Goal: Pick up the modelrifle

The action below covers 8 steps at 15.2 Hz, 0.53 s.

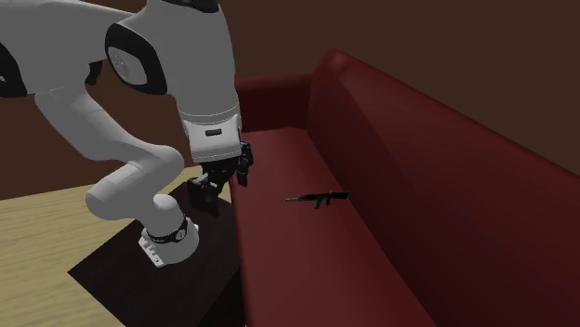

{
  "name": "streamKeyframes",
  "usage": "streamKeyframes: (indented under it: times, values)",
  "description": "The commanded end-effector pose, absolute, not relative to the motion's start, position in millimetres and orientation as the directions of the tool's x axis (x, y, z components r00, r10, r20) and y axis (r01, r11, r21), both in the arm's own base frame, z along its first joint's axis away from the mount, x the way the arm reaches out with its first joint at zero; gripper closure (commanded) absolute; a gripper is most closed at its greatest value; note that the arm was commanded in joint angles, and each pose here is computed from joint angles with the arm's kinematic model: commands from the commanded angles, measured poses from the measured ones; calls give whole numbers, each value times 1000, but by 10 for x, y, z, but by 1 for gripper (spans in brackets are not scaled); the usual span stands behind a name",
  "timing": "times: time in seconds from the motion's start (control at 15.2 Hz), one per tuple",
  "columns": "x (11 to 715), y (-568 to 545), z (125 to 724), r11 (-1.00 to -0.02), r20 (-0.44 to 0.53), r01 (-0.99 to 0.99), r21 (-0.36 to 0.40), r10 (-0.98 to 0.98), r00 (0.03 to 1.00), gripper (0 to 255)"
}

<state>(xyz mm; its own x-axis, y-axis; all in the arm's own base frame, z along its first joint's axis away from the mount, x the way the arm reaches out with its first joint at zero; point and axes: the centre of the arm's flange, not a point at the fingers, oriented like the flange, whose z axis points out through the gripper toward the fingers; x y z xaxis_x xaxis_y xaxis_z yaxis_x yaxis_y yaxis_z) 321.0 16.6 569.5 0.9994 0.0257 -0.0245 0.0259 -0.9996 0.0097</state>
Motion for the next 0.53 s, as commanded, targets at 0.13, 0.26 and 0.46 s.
streamKeyframes:
  times: [0.13, 0.26, 0.46]
  values:
    - [3347, 363, 5557, -998, -33, 68, 15, 68, 997, 0]
    - [3474, 565, 5416, -994, -41, 110, 20, 110, 993, 0]
    - [3647, 877, 5201, -984, -55, 174, 27, 172, 984, 0]
